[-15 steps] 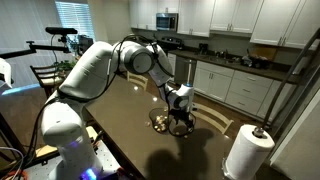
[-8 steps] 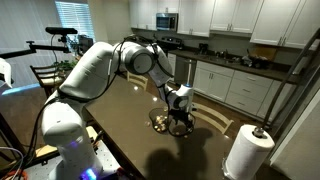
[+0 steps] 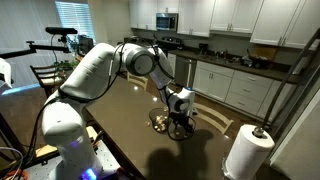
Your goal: Put the plastic wrapper in the basket then put 3 the yellow objects in the basket, then put a plastic wrapper in the basket
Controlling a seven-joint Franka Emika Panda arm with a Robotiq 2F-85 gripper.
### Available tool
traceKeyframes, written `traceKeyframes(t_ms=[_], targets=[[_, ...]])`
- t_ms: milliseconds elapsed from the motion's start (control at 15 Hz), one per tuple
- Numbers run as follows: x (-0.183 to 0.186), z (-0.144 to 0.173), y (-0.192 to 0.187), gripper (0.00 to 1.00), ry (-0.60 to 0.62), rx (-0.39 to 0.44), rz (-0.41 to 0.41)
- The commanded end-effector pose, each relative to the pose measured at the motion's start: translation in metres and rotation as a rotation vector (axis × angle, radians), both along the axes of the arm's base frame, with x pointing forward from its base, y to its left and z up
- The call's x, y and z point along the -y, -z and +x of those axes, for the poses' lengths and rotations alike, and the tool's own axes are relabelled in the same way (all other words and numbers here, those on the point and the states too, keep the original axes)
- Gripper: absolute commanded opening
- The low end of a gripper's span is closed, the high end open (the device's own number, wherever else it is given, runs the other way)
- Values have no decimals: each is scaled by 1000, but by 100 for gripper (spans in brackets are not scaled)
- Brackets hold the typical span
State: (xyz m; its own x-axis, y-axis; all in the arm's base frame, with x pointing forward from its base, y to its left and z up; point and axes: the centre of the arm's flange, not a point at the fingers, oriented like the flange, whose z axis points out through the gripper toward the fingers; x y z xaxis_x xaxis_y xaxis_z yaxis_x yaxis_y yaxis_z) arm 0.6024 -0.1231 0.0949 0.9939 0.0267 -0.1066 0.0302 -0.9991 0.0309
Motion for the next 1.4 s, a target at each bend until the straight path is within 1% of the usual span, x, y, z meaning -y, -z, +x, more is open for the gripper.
traceKeyframes(t_ms=[0,267,600,733,800,1333], targets=[[5,6,6,100,9,-26,-2],[4,9,12,100,-23,-1,-8],[10,16,19,100,-28,34,-29],[11,18,20,100,-15,29,-31],[7,12,17,100,-6,21,-15],[15,17,27,100,3,9,5]])
